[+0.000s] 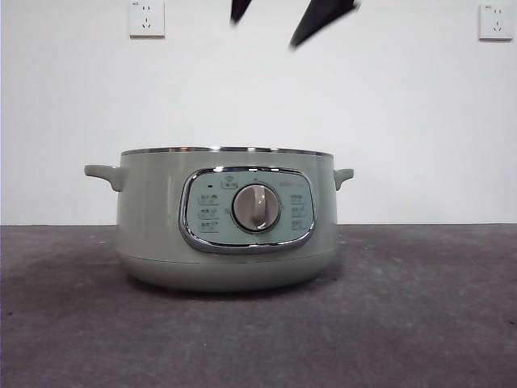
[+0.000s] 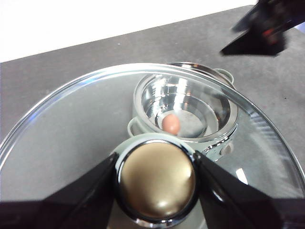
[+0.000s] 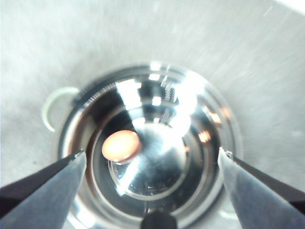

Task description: Pick up the egg,open the lid,put the egg in the pot,close the lid

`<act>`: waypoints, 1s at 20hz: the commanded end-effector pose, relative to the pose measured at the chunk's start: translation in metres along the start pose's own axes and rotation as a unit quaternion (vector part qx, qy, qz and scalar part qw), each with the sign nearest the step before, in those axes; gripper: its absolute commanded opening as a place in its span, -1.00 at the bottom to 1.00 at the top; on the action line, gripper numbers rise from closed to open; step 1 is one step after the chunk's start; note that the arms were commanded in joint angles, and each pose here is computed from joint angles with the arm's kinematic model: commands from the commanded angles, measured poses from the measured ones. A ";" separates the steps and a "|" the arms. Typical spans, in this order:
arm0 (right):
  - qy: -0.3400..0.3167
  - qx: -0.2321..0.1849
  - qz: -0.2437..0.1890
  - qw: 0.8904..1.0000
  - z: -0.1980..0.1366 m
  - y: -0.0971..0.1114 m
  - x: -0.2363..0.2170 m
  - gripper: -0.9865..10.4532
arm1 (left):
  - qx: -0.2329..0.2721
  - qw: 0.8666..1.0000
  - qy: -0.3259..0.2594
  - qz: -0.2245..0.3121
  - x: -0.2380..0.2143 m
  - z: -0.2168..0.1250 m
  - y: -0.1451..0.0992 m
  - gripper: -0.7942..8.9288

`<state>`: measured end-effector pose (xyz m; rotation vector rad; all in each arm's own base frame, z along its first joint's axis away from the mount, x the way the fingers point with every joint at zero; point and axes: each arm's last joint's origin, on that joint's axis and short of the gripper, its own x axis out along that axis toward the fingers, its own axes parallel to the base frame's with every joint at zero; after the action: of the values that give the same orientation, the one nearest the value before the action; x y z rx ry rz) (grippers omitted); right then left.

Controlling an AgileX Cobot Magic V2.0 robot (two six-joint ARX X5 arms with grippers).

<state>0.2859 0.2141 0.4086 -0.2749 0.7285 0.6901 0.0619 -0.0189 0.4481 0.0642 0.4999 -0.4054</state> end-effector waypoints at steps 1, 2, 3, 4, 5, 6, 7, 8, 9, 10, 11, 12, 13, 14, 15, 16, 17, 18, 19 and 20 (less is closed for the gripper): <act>-0.012 0.005 -0.010 1.000 -0.003 0.003 -0.032 0.00 | 0.017 0.999 -0.019 -0.024 0.010 0.012 0.000 -0.85; -0.012 0.005 -0.010 1.000 -0.006 0.004 -0.045 0.00 | 0.020 0.999 -0.016 -0.034 0.018 0.016 0.000 -0.85; -0.011 0.005 -0.010 1.000 -0.009 0.005 -0.057 0.00 | 0.026 0.999 -0.014 -0.043 0.026 0.020 0.000 -0.85; -0.009 0.002 -0.010 1.000 -0.013 0.006 -0.069 0.00 | 0.030 0.998 -0.013 -0.051 0.035 0.025 -0.001 -0.85; -0.007 0.002 -0.010 1.000 -0.017 0.007 -0.081 0.00 | 0.034 0.998 -0.014 -0.057 0.044 0.030 -0.001 -0.85; -0.003 0.002 -0.010 1.000 -0.022 0.008 -0.093 0.00 | 0.038 0.997 -0.012 -0.069 0.056 0.035 -0.002 -0.85; 0.001 0.002 -0.010 1.000 -0.027 0.009 -0.104 0.00 | 0.041 0.996 -0.009 -0.077 0.066 0.040 -0.003 -0.85; 0.002 0.002 -0.009 1.000 -0.032 0.009 -0.115 0.00 | 0.044 0.995 -0.006 -0.084 0.078 0.044 -0.005 -0.85; -0.001 0.001 -0.009 1.000 -0.036 0.010 -0.125 0.00 | 0.048 0.995 -0.005 -0.090 0.089 0.048 -0.006 -0.85; -0.006 0.000 -0.010 1.000 -0.040 0.011 -0.136 0.00 | 0.051 0.994 -0.005 -0.096 0.101 0.052 -0.008 -0.85; -0.013 0.000 -0.010 1.000 -0.044 0.012 -0.148 0.00 | 0.054 0.993 -0.005 -0.102 0.113 0.055 -0.010 -0.85; -0.021 0.000 -0.011 1.000 -0.049 0.013 -0.160 0.00 | 0.057 0.992 -0.004 -0.109 0.125 0.058 -0.013 -0.85; -0.028 0.000 -0.011 1.000 -0.055 0.014 -0.172 0.00 | 0.061 0.991 -0.001 -0.116 0.137 0.061 -0.016 -0.85; -0.036 0.000 -0.012 0.999 -0.061 0.016 -0.184 0.00 | 0.065 0.990 0.004 -0.124 0.150 0.062 -0.020 -0.85; -0.042 0.000 -0.012 0.999 -0.067 0.017 -0.196 0.00 | 0.068 0.989 0.009 -0.129 0.163 0.063 -0.025 -0.85; -0.048 0.001 -0.012 0.999 -0.074 0.018 -0.207 0.00 | 0.071 0.988 0.013 -0.134 0.177 0.064 -0.028 -0.85; -0.062 0.005 -0.012 0.998 -0.080 0.019 -0.218 0.00 | 0.076 0.988 0.014 -0.135 0.191 0.065 -0.032 -0.85; -0.079 0.007 -0.013 0.997 -0.086 0.020 -0.230 0.00 | 0.080 0.988 0.015 -0.129 0.204 0.065 -0.034 -0.85; -0.092 0.010 -0.013 0.996 -0.091 0.021 -0.240 0.00 | 0.082 0.988 0.016 -0.129 0.215 0.065 -0.037 -0.85; -0.107 0.011 -0.014 0.994 -0.098 0.022 -0.251 0.00 | 0.083 0.988 0.019 -0.132 0.228 0.065 -0.040 -0.85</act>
<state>0.0856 0.0654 0.5136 -0.1911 0.4961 0.6815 0.2608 -0.1488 0.3879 0.1660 0.5731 -0.6959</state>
